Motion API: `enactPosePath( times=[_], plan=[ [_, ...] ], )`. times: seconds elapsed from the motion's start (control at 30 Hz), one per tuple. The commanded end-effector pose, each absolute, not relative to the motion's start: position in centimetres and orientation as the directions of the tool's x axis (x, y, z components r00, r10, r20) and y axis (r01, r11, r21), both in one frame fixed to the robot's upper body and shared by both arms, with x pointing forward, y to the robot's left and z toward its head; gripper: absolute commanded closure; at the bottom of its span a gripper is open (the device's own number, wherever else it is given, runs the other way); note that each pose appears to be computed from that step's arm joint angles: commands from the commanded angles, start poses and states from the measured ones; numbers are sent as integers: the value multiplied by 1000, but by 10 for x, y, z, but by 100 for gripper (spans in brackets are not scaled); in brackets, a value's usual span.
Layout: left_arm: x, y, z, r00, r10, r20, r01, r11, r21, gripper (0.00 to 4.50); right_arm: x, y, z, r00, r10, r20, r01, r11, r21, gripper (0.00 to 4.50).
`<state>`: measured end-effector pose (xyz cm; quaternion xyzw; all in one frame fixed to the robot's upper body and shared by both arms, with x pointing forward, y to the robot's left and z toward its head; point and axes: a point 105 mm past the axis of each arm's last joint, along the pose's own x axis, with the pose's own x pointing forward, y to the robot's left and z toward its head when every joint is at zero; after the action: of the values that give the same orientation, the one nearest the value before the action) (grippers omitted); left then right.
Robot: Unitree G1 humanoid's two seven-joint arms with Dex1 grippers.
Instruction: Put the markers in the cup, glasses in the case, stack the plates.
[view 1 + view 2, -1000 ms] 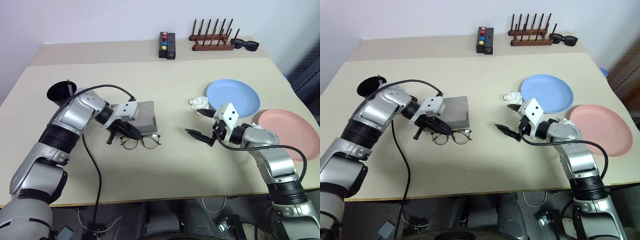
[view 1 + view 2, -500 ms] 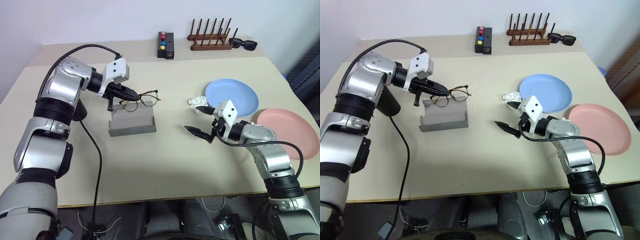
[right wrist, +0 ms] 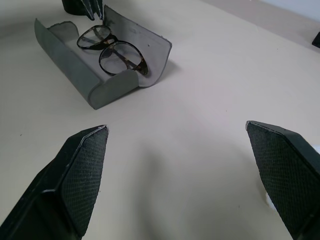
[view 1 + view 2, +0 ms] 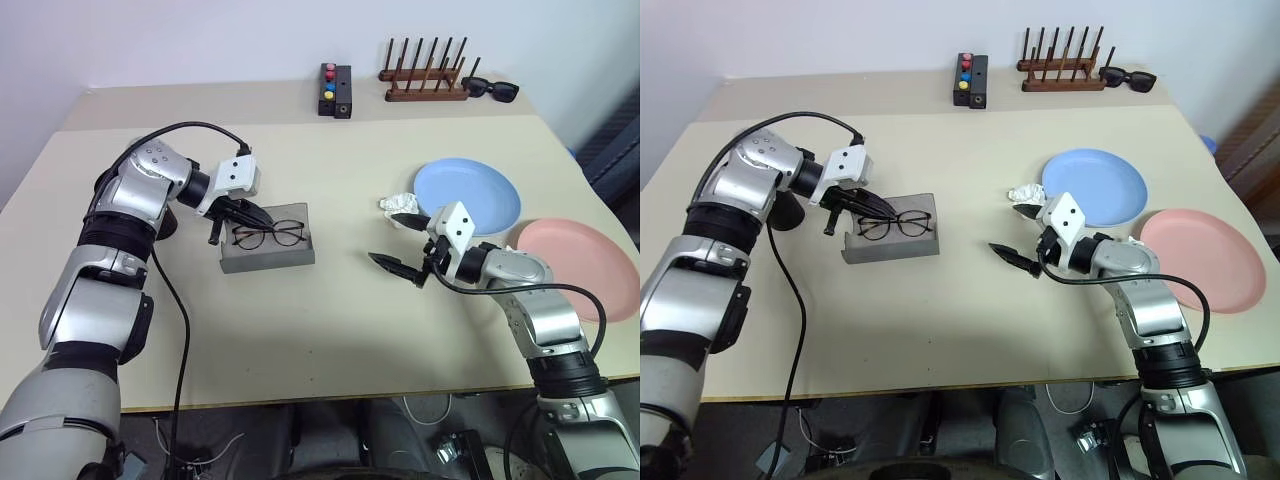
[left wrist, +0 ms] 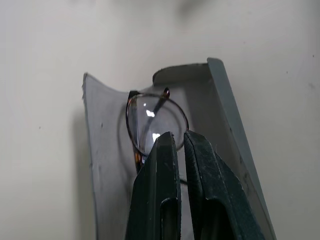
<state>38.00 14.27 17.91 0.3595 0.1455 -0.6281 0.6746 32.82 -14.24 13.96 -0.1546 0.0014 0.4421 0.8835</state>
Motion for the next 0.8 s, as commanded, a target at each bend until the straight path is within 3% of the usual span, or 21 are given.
enactPosePath(
  times=[0.03, 0.3, 0.8],
  plan=[
    [381, 141, 186, 186, -749, -636, 942, -48, 332, 426, 326, -145, 154, 615, 782, -102, -766, 562, -312, 0],
    [390, 144, 178, 258, -706, -659, 925, -17, 380, 426, 326, -146, 154, 618, 779, -105, -765, 564, -311, 0],
    [396, 155, 170, 261, -632, -729, 919, -67, 388, 426, 323, -146, 154, 628, 772, -100, -757, 576, -308, 0]
  ],
)
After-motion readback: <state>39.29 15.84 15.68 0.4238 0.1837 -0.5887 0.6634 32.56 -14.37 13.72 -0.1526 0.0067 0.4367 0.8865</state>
